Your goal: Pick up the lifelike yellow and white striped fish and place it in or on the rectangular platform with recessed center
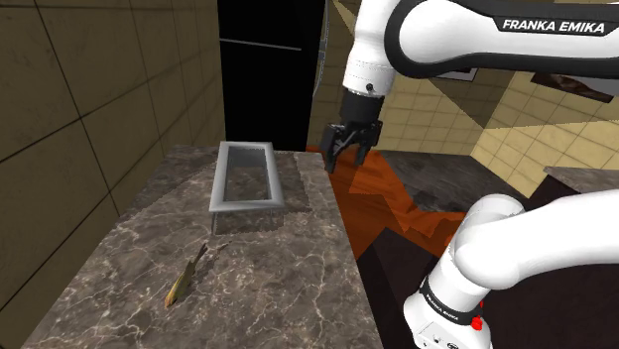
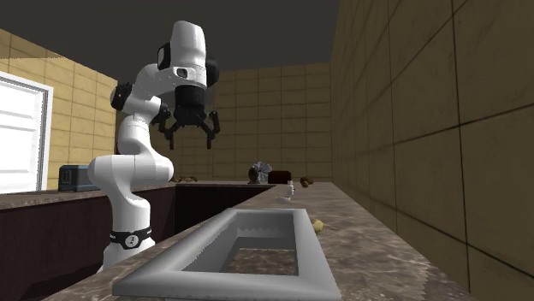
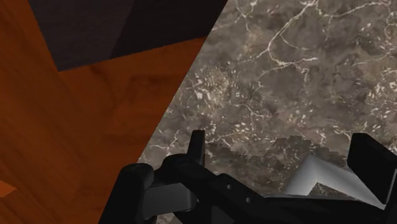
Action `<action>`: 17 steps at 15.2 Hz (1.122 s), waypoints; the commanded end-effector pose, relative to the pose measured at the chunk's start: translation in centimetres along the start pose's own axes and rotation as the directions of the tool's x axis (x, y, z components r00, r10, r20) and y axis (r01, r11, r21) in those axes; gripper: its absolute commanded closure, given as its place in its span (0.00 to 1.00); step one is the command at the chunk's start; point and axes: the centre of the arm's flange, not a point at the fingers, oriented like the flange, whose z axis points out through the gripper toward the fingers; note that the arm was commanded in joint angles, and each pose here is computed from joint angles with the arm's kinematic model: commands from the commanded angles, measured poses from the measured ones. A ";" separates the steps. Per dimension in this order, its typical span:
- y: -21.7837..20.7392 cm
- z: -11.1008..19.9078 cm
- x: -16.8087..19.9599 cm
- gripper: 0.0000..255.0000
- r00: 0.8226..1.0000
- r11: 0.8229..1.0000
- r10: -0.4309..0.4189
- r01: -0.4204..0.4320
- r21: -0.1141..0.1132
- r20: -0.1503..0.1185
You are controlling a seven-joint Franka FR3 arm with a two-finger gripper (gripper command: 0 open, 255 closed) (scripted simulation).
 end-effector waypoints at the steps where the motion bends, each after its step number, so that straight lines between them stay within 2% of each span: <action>1: -2.3 1.2 -0.2 0.00 0.998 0.998 0.055 -0.055 -0.003 0.003; 5: -7.1 3.5 -0.5 0.00 0.988 0.988 0.154 -0.154 -0.010 0.009; 9: -11.9 5.9 -0.3 0.00 0.968 0.968 0.251 -0.251 -0.019 0.014; 13: -16.7 8.3 0.4 0.00 0.938 0.938 0.346 -0.346 -0.027 0.018; 17: -21.3 10.8 1.5 0.00 0.899 0.899 0.438 -0.437 -0.037 0.021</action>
